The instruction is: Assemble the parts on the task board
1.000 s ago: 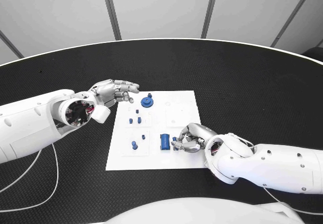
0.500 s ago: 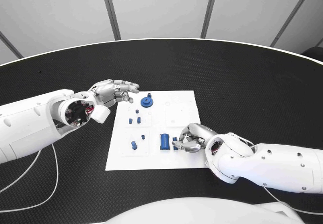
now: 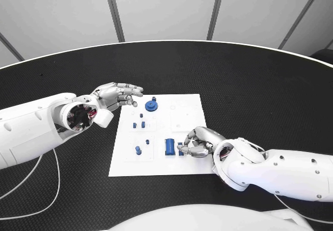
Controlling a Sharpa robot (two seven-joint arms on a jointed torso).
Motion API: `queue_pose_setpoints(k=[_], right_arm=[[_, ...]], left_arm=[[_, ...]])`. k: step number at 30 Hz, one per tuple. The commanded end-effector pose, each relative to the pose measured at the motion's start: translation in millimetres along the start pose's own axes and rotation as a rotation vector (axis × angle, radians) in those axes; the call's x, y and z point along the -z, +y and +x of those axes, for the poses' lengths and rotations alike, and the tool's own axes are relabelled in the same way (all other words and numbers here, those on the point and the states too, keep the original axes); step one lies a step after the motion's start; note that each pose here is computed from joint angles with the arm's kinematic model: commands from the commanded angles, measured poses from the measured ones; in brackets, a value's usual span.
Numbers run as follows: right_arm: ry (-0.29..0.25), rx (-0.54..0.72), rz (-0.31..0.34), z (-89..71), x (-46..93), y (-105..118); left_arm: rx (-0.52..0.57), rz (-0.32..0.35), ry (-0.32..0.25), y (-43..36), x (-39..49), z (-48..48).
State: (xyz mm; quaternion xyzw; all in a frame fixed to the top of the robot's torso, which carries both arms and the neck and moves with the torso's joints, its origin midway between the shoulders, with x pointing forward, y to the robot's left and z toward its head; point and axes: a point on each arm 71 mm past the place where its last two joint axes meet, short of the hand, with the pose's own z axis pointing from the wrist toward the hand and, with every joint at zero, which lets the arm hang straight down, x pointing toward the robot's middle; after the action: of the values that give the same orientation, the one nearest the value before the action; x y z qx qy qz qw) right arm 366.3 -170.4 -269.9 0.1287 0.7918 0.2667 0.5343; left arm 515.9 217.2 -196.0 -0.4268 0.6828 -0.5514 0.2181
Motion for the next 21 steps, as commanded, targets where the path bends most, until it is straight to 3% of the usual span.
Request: queue_pose_setpoints(k=[1,7,14,21], right_arm=[[-0.031,-0.054,-0.054,-10.5,0.9,-2],[-0.086,-0.238,-0.170,-41.7,-4.5,-8],[-0.163,-0.491,-0.183,-91.3,-30.3,-31],[-0.265,-0.609,-0.207,-131.7,-55.2,-49]], left_arm=[[0.000,0.002,-0.002,-0.1,0.2,-0.8],[0.011,0.025,-0.024,-1.6,0.3,-6.0],[0.121,0.085,-0.079,-1.9,-0.5,-17.5],[0.221,0.152,-0.136,-1.3,-3.9,-27.8]])
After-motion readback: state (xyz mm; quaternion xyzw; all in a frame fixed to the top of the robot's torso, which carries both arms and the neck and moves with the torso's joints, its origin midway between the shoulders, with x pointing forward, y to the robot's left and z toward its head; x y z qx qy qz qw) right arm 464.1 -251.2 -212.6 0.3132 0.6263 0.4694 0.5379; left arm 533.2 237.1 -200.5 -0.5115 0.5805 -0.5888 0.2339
